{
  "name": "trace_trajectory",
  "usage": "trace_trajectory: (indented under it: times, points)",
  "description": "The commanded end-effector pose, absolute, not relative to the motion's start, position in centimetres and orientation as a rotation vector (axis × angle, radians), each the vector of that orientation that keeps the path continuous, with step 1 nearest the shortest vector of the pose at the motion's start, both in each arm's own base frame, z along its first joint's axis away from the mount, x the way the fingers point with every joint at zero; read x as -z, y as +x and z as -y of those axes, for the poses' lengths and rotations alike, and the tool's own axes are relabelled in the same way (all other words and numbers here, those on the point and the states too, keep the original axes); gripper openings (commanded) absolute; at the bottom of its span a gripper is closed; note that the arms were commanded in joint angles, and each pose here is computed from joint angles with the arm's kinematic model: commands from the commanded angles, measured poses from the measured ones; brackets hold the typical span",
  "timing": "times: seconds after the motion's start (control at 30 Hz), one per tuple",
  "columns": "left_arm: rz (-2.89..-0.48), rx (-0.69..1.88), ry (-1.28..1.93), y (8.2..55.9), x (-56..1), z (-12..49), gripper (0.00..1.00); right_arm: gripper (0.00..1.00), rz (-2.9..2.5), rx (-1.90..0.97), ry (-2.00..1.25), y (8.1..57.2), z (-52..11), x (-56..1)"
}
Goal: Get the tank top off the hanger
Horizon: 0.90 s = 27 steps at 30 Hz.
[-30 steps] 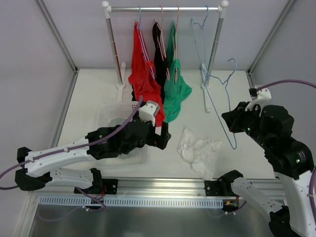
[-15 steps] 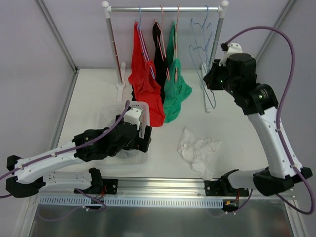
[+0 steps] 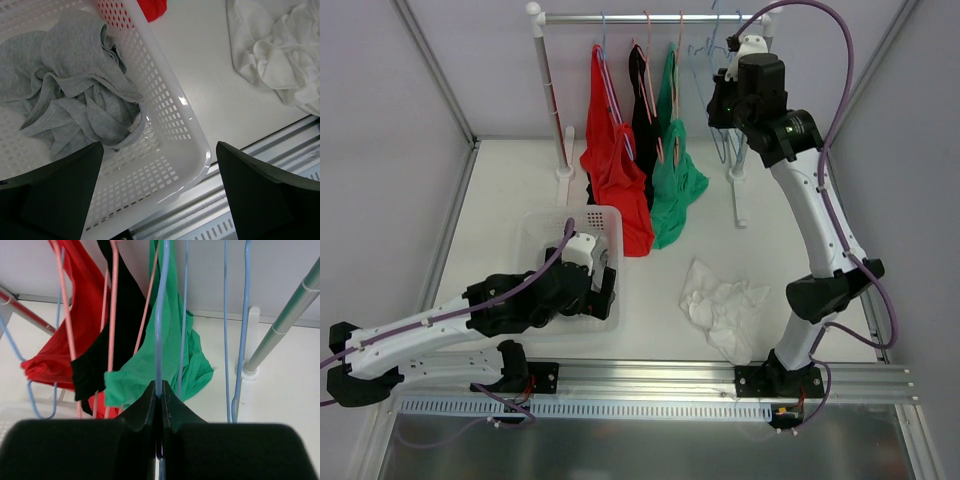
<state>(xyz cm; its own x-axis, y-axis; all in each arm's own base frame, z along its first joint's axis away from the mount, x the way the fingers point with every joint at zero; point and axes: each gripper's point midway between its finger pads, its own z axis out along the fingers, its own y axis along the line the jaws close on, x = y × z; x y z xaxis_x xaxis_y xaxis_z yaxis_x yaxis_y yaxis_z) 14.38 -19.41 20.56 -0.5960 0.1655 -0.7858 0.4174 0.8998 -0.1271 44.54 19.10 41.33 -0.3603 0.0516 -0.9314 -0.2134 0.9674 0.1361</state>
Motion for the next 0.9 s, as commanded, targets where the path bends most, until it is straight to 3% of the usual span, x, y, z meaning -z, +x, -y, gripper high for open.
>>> trace_trajectory:
  times: [0.0,0.27,0.87]
  points:
    - [-2.236,0.42,0.359,13.8,-19.8,19.0,0.99,0.0,-1.838,-0.261,-0.064,47.0,-18.2,-43.3]
    - [-2.251,0.423,0.344,13.4,-18.3,18.4,0.99,0.0,-1.892,-0.236,-0.049,48.9,-17.9,-40.3]
    - [-2.264,0.472,0.339,13.0,-17.7,19.1,0.99,0.0,-1.917,-0.321,0.073,48.4,-14.9,-40.0]
